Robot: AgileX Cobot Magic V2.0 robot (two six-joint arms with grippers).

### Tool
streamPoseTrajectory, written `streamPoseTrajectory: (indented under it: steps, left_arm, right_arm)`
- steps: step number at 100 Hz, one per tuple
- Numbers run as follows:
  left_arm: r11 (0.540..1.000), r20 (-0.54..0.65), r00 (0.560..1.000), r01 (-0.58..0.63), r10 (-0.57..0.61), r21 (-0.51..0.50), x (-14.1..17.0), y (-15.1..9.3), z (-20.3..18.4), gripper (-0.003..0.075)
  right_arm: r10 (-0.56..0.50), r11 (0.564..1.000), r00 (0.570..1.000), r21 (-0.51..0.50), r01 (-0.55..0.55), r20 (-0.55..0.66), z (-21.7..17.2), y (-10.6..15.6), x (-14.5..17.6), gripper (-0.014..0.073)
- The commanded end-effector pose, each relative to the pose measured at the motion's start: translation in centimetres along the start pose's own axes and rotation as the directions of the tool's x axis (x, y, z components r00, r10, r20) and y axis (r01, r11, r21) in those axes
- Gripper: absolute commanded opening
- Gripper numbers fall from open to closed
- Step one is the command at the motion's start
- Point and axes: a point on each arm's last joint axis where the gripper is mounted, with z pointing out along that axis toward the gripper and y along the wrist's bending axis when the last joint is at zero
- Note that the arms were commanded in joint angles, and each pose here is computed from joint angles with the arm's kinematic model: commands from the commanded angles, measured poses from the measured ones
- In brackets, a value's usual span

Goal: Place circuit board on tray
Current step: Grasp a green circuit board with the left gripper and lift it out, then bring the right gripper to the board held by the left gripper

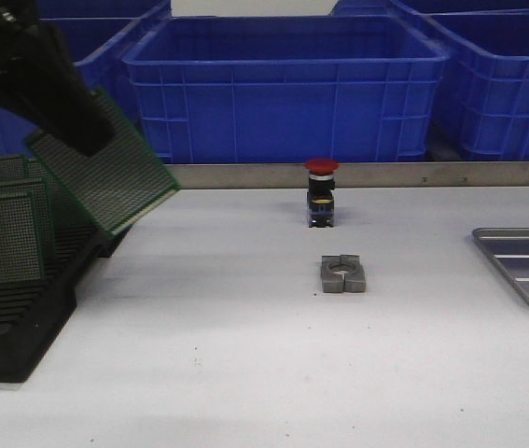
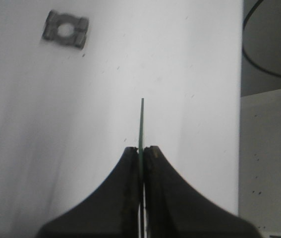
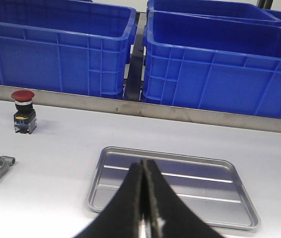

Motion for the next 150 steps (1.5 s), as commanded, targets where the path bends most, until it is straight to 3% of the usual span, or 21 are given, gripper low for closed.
streamPoseTrajectory:
  steps: [1, 23, 56, 69, 93, 112, 132, 141, 150]
  left_arm:
    - [0.997, 0.113, 0.993, -0.04, 0.033, 0.061, -2.9, -2.2, -0.9, -0.002]
    - [0.991, 0.214, 0.977, -0.053, 0.025, 0.122, -4.9, -3.5, 0.0, -0.002]
    - [0.991, 0.225, 0.974, -0.051, 0.021, 0.126, -5.0, -3.5, 0.0, -0.002]
    - [0.991, 0.225, 0.974, -0.051, 0.021, 0.126, -5.0, -3.5, 0.0, -0.002]
    - [0.991, 0.225, 0.974, -0.051, 0.021, 0.126, -5.0, -3.5, 0.0, -0.002]
    - [0.991, 0.225, 0.974, -0.051, 0.021, 0.126, -5.0, -3.5, 0.0, -0.002]
    - [0.991, 0.225, 0.974, -0.051, 0.021, 0.126, -5.0, -3.5, 0.0, -0.002]
    - [0.991, 0.225, 0.974, -0.051, 0.021, 0.126, -5.0, -3.5, 0.0, -0.002]
    - [0.991, 0.225, 0.974, -0.051, 0.021, 0.126, -5.0, -3.5, 0.0, -0.002]
  right_arm:
    - [-0.011, 1.0, 0.994, 0.004, 0.01, 0.106, -0.2, 0.0, -0.9, -0.006]
    - [-0.011, 1.0, 0.994, 0.004, 0.01, 0.107, -0.2, 0.0, -0.9, -0.006]
    - [-0.007, 1.0, 0.993, 0.003, 0.007, 0.117, -0.2, 0.0, -1.0, -0.006]
    - [0.103, 0.995, 0.985, -0.011, -0.102, 0.139, -0.5, -0.1, -2.3, -0.006]
    - [0.101, 0.995, 0.989, -0.01, -0.102, -0.11, -0.9, -0.3, -5.6, -0.006]
    - [0.153, 0.984, 0.917, -0.024, -0.174, -0.368, -0.1, 0.0, -7.7, -0.006]
    - [0.274, 0.938, 0.848, -0.069, -0.339, -0.454, 2.7, 1.1, -9.0, -0.0051]
    - [0.324, 0.905, 0.817, -0.096, -0.415, -0.477, 4.0, 1.7, -9.0, 0.0006]
    - [0.348, 0.869, 0.793, -0.146, -0.474, -0.5, 5.1, 2.4, -9.0, 0.0154]
